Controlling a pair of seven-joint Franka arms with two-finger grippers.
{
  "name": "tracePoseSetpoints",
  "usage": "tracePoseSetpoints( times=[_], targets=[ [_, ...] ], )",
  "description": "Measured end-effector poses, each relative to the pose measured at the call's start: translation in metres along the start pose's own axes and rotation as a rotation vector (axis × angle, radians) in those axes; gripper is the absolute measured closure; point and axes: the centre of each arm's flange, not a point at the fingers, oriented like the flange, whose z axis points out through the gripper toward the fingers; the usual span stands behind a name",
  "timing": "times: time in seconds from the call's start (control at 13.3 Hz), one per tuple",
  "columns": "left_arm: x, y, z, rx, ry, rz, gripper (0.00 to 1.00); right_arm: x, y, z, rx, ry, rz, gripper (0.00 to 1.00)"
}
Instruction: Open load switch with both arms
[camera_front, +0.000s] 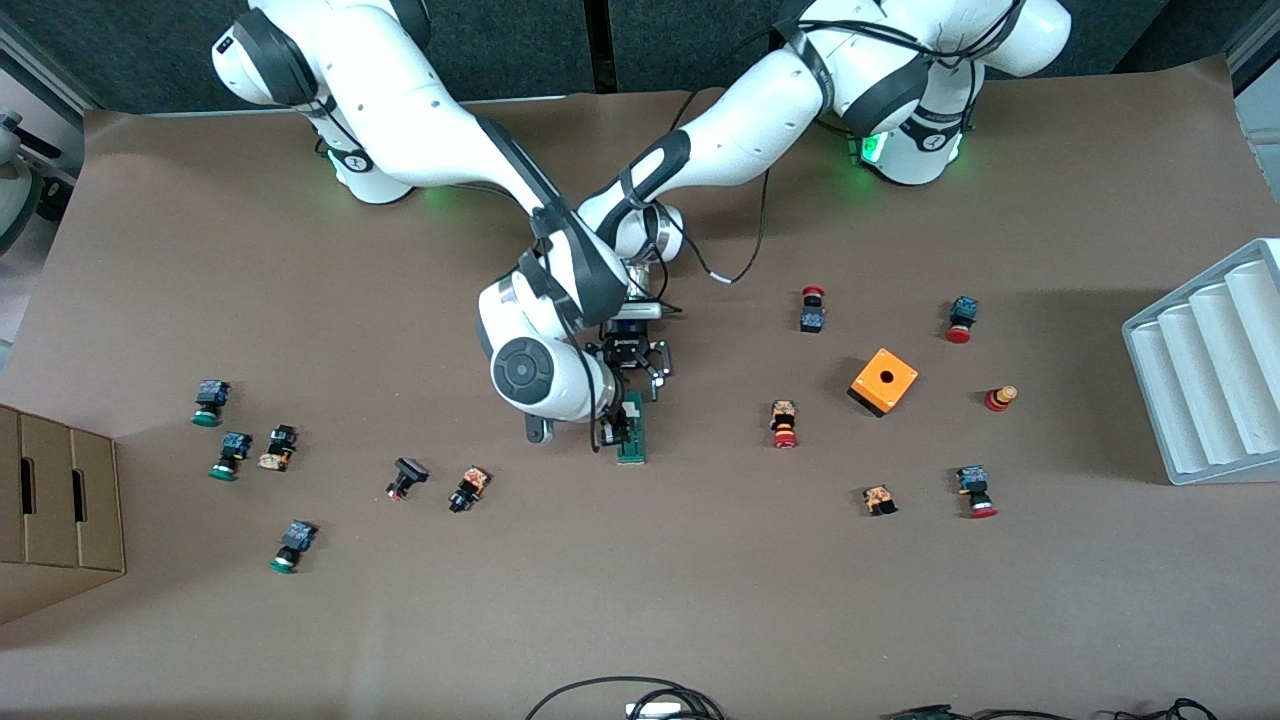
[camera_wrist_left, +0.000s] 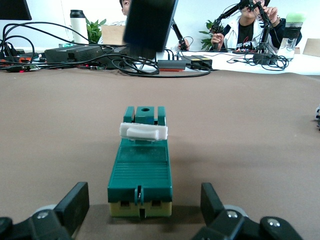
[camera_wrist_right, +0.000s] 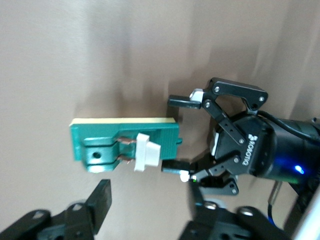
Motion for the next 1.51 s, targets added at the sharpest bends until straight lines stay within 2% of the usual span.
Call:
tracePoseSetpoints(
  times=[0.15,0.23,0.38,0.6,0.9,1.13,1.51],
  targets=[
    [0.000,0.000,0.000,0.000,0.000,0.000,0.03,0.004,-0.003,-0.036,0.044,0.014,-0.054,0.01],
    [0.000,0.000,0.000,0.000,0.000,0.000,0.03,0.007,-0.005,-0.058,0.067,0.017,-0.097,0.00],
    [0.000,0.000,0.000,0.000,0.000,0.000,0.03,0.021,-0.005,-0.109,0.085,0.021,-0.207,0.00],
    [0.000,0.000,0.000,0.000,0.000,0.000,0.02,0.062,-0.001,-0.191,0.089,0.027,-0.398,0.00],
    [0.000,0.000,0.000,0.000,0.001,-0.001,0.05,0.120,0.021,-0.280,0.062,0.032,-0.635,0.00],
    [0.001,0.000,0.001,0.001,0.002,-0.002,0.06,0.162,0.032,-0.318,0.042,0.051,-0.785,0.00],
    [0.004,0.001,0.003,0.003,0.004,-0.001,0.06,0.240,0.049,-0.350,-0.006,0.124,-1.036,0.00]
  ],
)
